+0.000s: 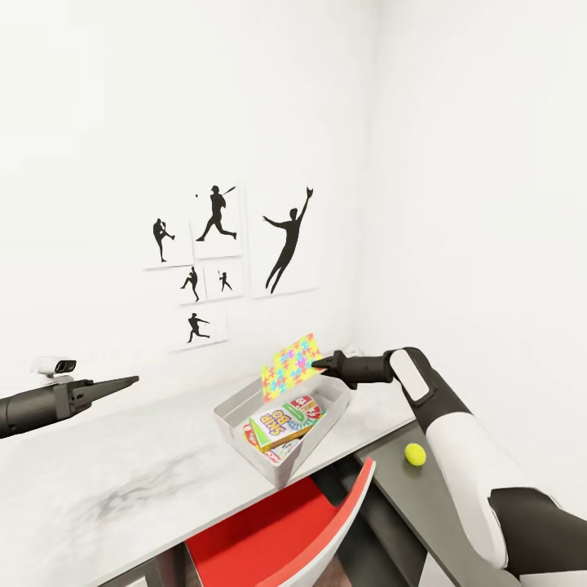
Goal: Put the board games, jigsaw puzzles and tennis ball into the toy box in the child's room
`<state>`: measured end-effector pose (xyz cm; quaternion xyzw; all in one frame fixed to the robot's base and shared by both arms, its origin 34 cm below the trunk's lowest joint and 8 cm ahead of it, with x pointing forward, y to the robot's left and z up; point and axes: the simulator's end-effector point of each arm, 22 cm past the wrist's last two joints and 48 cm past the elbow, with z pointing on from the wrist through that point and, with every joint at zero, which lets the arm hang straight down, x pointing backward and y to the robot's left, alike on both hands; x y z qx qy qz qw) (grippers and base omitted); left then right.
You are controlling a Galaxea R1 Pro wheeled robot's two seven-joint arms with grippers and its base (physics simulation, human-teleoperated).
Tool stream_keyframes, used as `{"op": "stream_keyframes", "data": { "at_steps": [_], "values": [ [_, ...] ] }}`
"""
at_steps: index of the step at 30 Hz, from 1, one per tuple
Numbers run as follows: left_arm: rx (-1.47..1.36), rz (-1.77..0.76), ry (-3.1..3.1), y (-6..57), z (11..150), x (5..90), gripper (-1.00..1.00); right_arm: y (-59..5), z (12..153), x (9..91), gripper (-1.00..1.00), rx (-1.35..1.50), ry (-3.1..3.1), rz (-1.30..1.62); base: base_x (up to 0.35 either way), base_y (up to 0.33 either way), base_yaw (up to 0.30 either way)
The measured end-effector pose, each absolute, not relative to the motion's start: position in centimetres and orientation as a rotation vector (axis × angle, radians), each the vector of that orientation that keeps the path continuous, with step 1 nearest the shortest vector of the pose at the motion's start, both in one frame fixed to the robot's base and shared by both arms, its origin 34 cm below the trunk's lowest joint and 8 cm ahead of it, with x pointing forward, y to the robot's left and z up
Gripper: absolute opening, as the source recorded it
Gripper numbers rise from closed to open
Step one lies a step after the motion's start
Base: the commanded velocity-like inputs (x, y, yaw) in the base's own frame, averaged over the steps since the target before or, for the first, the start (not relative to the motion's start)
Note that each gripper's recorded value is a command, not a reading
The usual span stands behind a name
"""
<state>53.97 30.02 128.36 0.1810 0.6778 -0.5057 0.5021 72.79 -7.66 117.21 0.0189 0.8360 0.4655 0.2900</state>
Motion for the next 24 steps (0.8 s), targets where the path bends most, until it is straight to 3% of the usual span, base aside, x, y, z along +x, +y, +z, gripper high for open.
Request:
{"op": "stream_keyframes", "data": {
  "at_steps": [24],
  "values": [
    [0.438, -1.225, 1.642, 29.9, 128.1, 54.1, 1.00, -9.4, 113.9, 72.9, -1.00, 0.112, 2.335, 1.206, 0.000, 0.000, 0.000]
  ]
}}
